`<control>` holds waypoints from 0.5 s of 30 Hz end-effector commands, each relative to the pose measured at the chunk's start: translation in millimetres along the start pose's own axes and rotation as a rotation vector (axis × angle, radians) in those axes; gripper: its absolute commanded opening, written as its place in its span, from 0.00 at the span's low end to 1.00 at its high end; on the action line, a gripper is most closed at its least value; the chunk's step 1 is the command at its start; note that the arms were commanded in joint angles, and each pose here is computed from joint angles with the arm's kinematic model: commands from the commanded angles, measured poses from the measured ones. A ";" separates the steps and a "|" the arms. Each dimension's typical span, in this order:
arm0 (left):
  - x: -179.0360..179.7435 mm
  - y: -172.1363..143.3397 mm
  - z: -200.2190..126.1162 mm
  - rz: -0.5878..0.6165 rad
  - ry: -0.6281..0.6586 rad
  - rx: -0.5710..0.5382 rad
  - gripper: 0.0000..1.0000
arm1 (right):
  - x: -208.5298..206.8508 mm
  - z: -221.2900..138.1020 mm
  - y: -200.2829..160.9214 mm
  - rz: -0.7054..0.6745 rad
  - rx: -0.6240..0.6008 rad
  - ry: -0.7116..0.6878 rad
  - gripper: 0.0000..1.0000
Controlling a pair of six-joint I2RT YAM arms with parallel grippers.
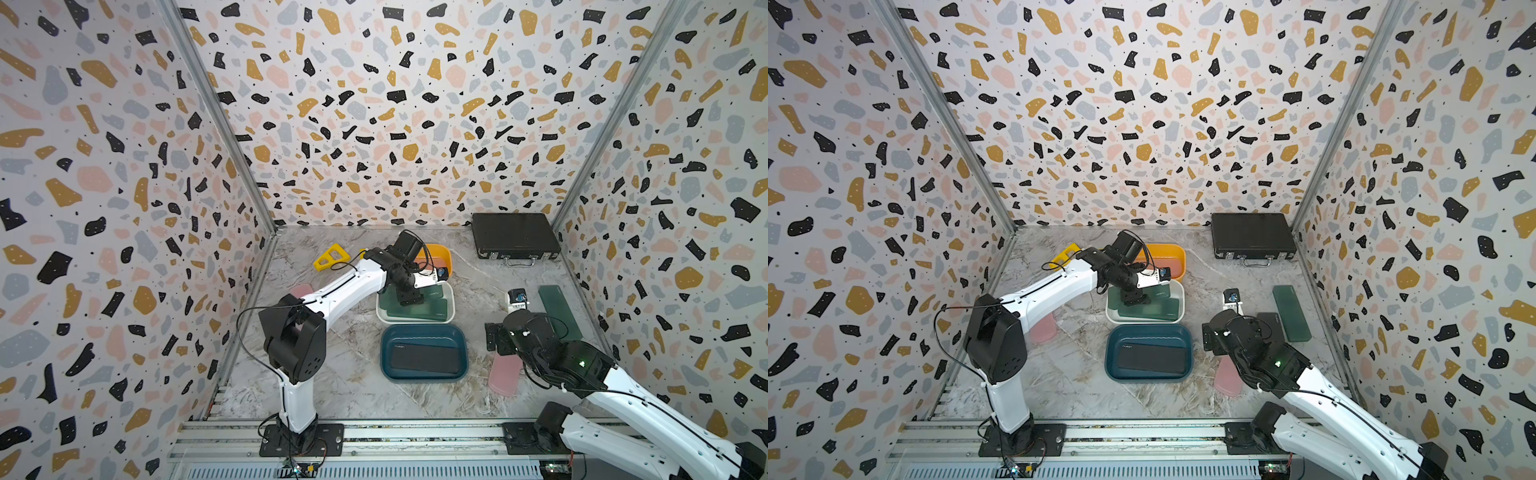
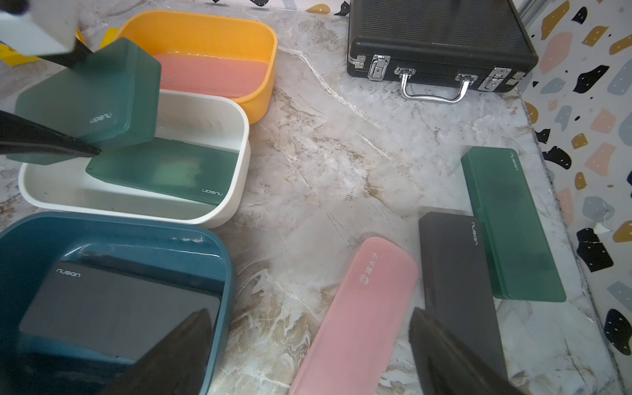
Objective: Place the pencil cases by color into the storage box
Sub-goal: Place the pencil case at the storage box.
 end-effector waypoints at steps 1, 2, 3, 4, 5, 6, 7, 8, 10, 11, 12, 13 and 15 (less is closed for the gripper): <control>4.8 9.4 1.1 0.074 0.034 0.011 0.58 | -6.1 -2.8 -5.3 -0.008 0.009 -0.025 0.95; 4.8 9.4 4.4 0.083 0.033 0.024 0.58 | -6.6 -3.2 -5.9 -0.008 0.009 -0.026 0.95; 4.6 9.5 7.6 0.090 0.032 0.035 0.58 | -6.8 -3.2 -6.5 -0.009 0.011 -0.027 0.95; 4.4 9.3 10.3 0.096 0.029 0.044 0.58 | -7.0 -3.2 -7.0 -0.011 0.012 -0.028 0.95; 3.5 9.4 14.0 0.102 0.025 0.055 0.58 | -7.3 -3.0 -7.6 -0.012 0.015 -0.030 0.95; 2.9 9.4 17.0 0.109 0.025 0.065 0.57 | -7.5 -2.9 -8.2 -0.012 0.016 -0.030 0.95; 2.3 9.4 20.2 0.113 0.026 0.073 0.58 | -7.4 -2.2 -8.8 -0.014 0.019 -0.032 0.95; 0.9 8.6 23.7 0.119 0.024 0.087 0.58 | -7.3 -2.2 -8.7 -0.013 0.018 -0.031 0.95; -0.7 8.1 28.9 0.127 0.024 0.106 0.58 | -7.2 -1.4 -9.6 -0.016 0.022 -0.033 0.95; -1.6 6.2 32.7 0.130 0.022 0.121 0.57 | -7.0 -0.8 -10.1 -0.017 0.025 -0.034 0.95; -2.6 5.1 36.1 0.134 0.020 0.132 0.58 | -6.8 -0.9 -9.6 -0.018 0.025 -0.033 0.95; -3.1 4.2 38.6 0.136 0.019 0.140 0.58 | -6.8 -0.6 -9.8 -0.020 0.027 -0.034 0.95; -4.6 2.4 44.0 0.142 0.015 0.158 0.58 | -6.6 0.1 -10.5 -0.024 0.030 -0.035 0.95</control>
Point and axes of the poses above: each gripper's point midway between its finger pads, its own z axis out along the fingers, its own x axis along the line the jaws close on, y = z × x, the point moved 8 cm from there along -z, back along the fingers, and after that the axes turned 10 degrees about -z, right-handed, at the moved point
